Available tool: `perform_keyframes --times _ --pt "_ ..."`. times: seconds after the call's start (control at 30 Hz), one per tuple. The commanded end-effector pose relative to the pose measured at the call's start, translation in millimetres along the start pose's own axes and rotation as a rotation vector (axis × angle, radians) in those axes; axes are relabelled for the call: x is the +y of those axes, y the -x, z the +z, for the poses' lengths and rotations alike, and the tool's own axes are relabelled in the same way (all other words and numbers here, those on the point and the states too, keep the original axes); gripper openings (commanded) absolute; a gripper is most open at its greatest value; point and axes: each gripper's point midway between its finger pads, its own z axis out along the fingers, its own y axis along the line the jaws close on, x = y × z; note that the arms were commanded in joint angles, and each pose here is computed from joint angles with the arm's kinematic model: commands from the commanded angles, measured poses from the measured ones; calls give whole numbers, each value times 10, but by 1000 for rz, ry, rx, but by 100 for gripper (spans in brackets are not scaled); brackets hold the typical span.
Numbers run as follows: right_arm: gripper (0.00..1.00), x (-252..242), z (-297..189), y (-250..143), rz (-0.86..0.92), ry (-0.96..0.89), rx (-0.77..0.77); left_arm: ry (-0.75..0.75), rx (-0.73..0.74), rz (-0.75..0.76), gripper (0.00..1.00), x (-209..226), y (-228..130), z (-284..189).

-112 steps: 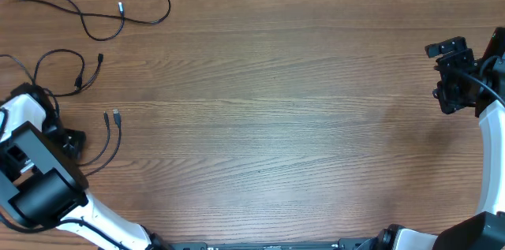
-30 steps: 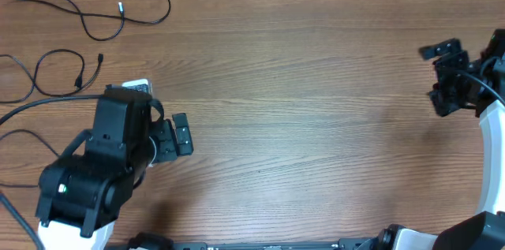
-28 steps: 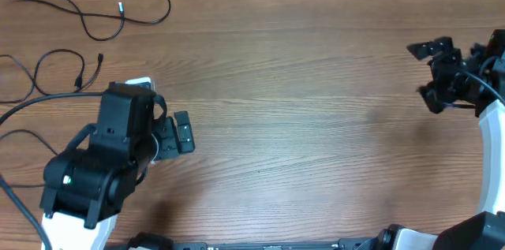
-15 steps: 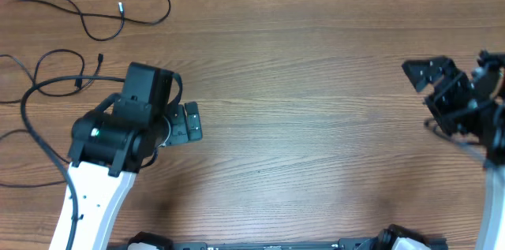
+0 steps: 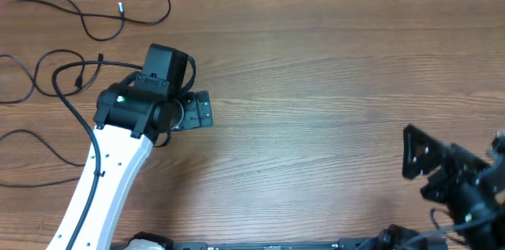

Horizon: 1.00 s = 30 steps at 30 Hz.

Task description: Untangle cables

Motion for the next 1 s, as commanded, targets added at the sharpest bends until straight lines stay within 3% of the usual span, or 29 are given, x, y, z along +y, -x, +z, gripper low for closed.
perform_keyframes --times 0.0,0.17,0.5,0.67,0.97 --pt "100 -123 -49 -30 -13 -74 -12 -84 -88 42 99 -86 -9 -310" --pt "100 -142 -53 1 -18 -87 -27 -208 -352 148 99 -9 -301 -1038" --pt "100 -71 -58 186 -49 -60 -99 -303 -828 52 100 635 -971 -1855" --pt "100 -72 -58 185 -49 -61 -99 -328 -886 43 100 698 -1070 -1958" --pt "100 -73 -58 184 -49 -61 -99 -317 -852 49 99 711 -1120 -1887"
